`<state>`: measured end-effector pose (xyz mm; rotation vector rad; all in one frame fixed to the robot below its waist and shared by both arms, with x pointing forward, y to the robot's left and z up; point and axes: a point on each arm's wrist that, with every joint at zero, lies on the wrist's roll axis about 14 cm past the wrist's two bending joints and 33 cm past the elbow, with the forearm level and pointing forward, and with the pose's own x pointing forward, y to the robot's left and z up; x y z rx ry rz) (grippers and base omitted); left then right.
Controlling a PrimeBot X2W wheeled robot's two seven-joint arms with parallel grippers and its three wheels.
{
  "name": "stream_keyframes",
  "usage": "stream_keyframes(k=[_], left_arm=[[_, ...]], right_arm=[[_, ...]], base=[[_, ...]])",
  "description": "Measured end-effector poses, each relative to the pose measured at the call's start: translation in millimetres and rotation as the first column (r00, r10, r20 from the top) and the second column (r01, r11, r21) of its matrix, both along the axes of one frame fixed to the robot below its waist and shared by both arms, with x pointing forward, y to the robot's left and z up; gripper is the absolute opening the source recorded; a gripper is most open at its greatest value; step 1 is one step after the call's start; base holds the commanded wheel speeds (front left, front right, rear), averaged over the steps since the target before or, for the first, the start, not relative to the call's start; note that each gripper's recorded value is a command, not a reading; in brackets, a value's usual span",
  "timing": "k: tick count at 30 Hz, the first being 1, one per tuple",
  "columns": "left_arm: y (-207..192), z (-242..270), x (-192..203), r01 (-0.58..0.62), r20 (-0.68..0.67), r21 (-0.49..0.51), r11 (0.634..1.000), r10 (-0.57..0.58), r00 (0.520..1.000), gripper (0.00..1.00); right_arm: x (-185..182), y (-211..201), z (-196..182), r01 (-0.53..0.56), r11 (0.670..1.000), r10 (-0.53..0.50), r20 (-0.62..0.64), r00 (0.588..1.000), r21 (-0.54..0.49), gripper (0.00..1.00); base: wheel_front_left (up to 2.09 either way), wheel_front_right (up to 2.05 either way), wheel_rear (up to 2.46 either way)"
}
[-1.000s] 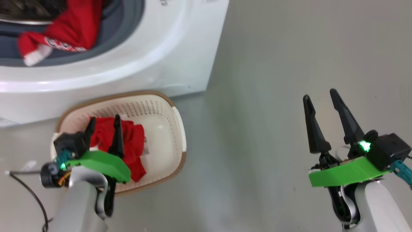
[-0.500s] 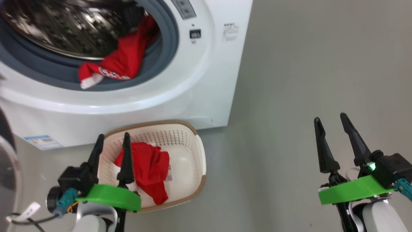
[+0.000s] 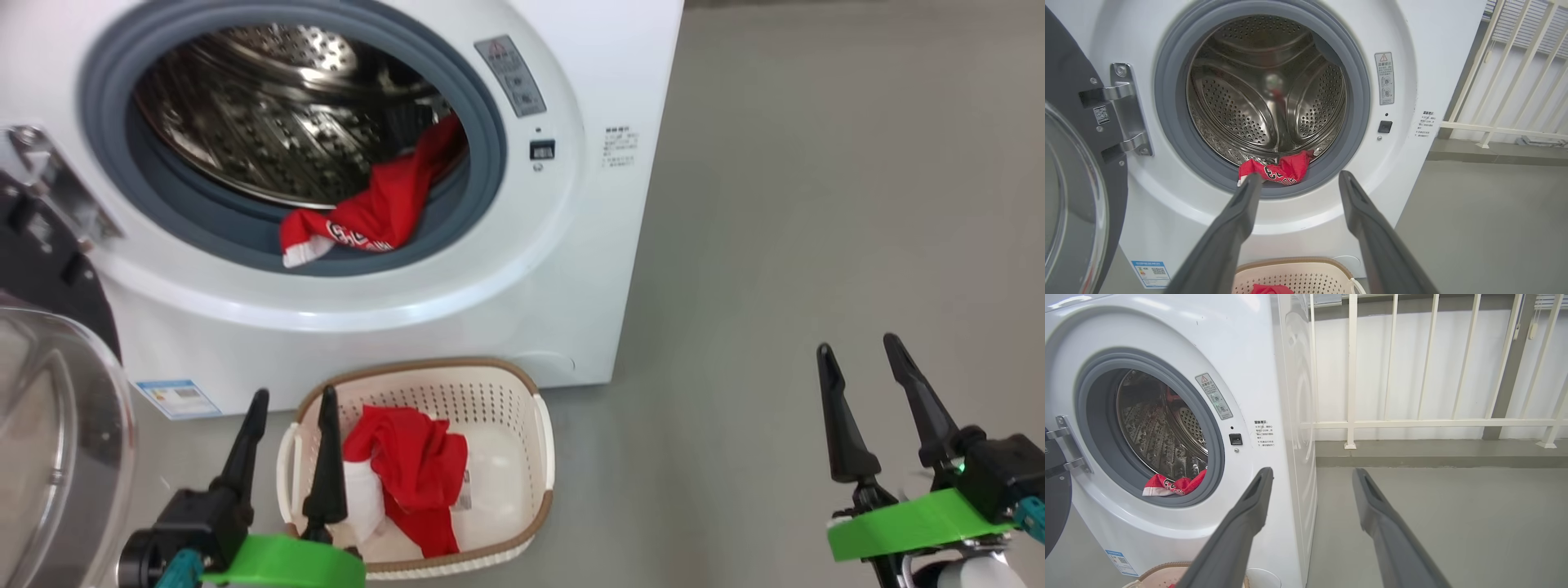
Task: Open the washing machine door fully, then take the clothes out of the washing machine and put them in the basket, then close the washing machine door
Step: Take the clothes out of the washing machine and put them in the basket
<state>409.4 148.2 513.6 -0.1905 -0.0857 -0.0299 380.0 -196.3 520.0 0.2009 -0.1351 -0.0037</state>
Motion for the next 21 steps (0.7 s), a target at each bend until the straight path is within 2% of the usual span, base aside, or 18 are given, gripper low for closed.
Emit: stream_keyframes(k=[12,21], left_arm=[[13.9,11.5,-33.2,-0.056,0.030,0.002,0.998,0.056,0.998,1.00],[20.1,15.2,-39.4,-0.074,0.042,0.008,0.997,0.074,0.996,1.00]], right_arm=[[-25.9,-1.7,5.4,0.007,1.000,-0.007,0.016,1.000,-0.006,1.00],[-29.4,2.8,9.5,-0.007,1.000,0.007,0.029,1.000,-0.011,1.00]], base=[[0.00,0.00,0.00],[0.00,0.00,0.00]])
